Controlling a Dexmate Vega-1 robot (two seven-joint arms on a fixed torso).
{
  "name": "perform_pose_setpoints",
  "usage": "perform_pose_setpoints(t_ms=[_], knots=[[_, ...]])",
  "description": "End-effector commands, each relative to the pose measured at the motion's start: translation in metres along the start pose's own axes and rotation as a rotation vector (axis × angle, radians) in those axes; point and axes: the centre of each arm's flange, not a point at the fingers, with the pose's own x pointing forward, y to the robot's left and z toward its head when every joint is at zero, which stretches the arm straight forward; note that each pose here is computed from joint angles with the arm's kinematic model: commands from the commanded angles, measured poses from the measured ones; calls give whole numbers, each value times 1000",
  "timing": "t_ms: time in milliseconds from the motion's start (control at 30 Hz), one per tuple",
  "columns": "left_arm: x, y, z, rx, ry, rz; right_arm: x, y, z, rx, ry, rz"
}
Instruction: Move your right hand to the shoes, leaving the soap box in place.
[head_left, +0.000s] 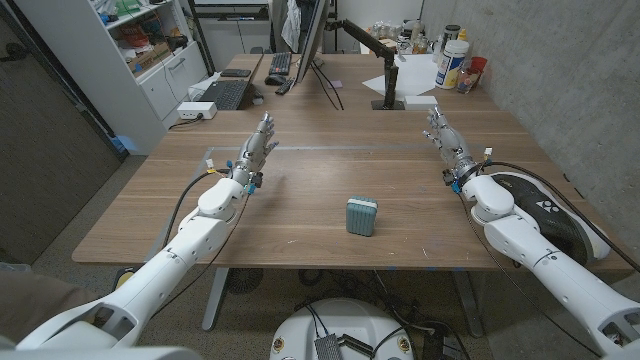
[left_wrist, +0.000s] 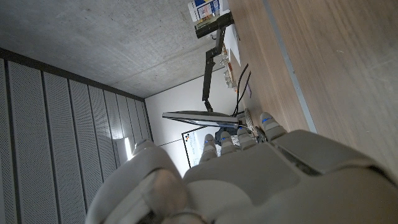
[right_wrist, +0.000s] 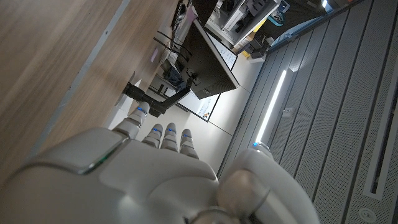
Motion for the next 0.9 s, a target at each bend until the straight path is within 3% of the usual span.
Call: perform_pose_setpoints(t_ms=[33,900], knots=[[-2,3,3,19,6,31,-5,-4,6,-64,-11,4],[6,-1,3,14,6,6,-20,-18,18,-205,-28,-10]])
